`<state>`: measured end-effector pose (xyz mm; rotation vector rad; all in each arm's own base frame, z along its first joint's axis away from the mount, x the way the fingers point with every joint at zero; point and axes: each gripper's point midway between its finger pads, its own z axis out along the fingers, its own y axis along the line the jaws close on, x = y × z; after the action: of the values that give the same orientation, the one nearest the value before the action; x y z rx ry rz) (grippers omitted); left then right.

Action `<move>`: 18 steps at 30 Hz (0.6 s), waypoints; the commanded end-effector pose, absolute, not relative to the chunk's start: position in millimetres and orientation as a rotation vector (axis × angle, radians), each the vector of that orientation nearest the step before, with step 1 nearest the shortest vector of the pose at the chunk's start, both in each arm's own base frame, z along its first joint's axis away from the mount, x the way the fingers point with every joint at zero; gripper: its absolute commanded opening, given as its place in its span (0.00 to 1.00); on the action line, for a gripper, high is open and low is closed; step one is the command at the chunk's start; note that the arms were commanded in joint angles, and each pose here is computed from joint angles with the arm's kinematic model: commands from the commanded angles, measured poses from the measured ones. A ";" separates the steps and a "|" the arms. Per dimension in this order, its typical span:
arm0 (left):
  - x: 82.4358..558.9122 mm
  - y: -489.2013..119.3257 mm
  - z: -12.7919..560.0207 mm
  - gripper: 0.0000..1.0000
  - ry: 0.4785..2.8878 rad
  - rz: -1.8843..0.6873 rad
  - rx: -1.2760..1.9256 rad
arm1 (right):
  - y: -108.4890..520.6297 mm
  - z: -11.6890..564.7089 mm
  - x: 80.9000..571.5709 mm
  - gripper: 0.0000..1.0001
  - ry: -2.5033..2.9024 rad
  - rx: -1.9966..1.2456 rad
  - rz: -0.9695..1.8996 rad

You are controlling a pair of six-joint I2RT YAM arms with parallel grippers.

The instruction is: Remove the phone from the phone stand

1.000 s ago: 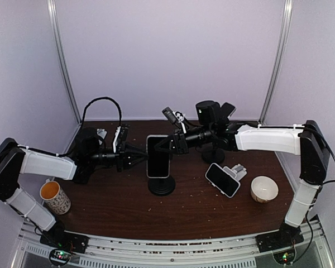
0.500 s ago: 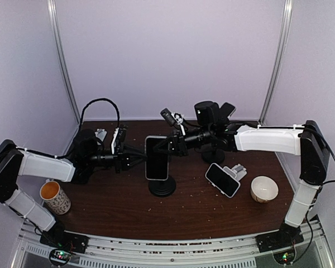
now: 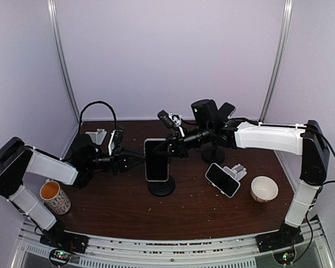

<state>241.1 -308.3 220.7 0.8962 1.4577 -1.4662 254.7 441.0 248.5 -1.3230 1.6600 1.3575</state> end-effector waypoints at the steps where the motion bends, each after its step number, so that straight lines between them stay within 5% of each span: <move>1: 261.2 -280.6 248.4 0.00 1.337 -1.405 0.815 | 406.2 214.2 265.6 0.00 1.900 -1.284 1.323; 18: 304.2 -260.6 228.7 0.00 1.536 -1.174 0.660 | 406.9 229.9 247.4 0.00 1.803 -1.349 1.421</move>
<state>248.7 -299.6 218.8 0.8583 1.5104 -1.4028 256.1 438.9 249.0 -1.3557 1.6192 1.3334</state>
